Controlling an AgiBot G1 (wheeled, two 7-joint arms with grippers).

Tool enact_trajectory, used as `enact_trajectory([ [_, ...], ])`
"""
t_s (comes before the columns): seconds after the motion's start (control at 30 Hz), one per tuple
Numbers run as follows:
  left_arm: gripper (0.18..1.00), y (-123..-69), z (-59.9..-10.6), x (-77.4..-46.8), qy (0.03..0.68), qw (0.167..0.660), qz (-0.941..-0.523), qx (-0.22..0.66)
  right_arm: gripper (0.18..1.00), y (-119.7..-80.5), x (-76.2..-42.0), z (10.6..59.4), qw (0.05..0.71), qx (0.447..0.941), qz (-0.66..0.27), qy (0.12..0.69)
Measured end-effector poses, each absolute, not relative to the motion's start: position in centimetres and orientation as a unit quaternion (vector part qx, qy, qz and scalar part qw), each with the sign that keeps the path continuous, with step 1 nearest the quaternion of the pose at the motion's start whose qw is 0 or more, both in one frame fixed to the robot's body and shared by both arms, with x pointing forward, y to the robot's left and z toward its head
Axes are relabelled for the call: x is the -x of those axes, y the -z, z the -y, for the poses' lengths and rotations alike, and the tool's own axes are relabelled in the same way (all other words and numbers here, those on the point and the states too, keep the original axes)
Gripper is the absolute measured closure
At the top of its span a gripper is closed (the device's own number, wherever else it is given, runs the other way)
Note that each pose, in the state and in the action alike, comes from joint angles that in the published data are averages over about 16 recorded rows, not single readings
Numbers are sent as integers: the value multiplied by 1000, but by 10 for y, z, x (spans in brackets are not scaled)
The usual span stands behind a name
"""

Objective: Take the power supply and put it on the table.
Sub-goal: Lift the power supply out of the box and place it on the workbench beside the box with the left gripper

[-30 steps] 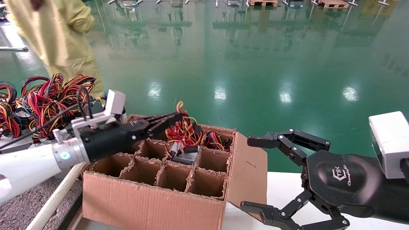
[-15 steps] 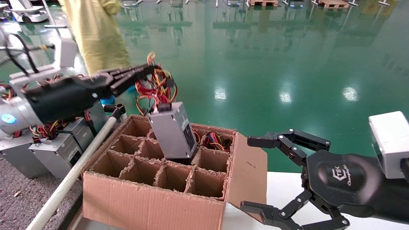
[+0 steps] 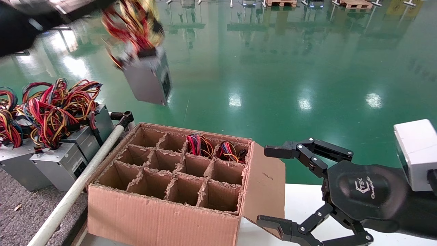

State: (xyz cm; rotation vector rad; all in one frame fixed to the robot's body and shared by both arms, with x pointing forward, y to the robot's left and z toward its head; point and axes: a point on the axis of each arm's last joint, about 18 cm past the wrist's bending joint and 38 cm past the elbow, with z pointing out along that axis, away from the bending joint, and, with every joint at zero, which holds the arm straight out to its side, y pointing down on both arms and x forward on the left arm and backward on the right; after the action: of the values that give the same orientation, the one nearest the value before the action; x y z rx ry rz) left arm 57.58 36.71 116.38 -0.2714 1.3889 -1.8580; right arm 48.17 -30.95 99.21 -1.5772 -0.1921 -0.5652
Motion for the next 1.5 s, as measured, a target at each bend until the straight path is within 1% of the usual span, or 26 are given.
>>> enact_trajectory([
  [0.2, 968, -1196, -403, -540, 726, 437, -516, 121, 178, -992, -482, 310, 665, 698, 85, 250],
  [0.4, 969, -1212, -448, -504, 713, 483, -489, 141, 178, -992, -482, 310, 665, 698, 85, 250],
  [0.63, 969, -1215, -509, -462, 689, 529, -463, 176, 178, -992, -482, 310, 665, 698, 85, 250],
  [0.87, 969, -1203, -569, -418, 657, 567, -446, 219, 178, -992, -482, 310, 665, 698, 85, 250],
  [1.03, 970, -1188, -602, -389, 641, 580, -438, 247, 178, -992, -482, 310, 665, 698, 85, 250],
  [1.23, 970, -1167, -627, -359, 630, 582, -437, 272, 178, -992, -482, 310, 665, 698, 85, 250],
  [1.37, 970, -1157, -636, -346, 628, 580, -437, 281, 178, -992, -482, 310, 665, 698, 85, 250],
  [1.5, 970, -1153, -638, -340, 628, 578, -437, 283, 178, -992, -482, 310, 665, 698, 85, 250],
])
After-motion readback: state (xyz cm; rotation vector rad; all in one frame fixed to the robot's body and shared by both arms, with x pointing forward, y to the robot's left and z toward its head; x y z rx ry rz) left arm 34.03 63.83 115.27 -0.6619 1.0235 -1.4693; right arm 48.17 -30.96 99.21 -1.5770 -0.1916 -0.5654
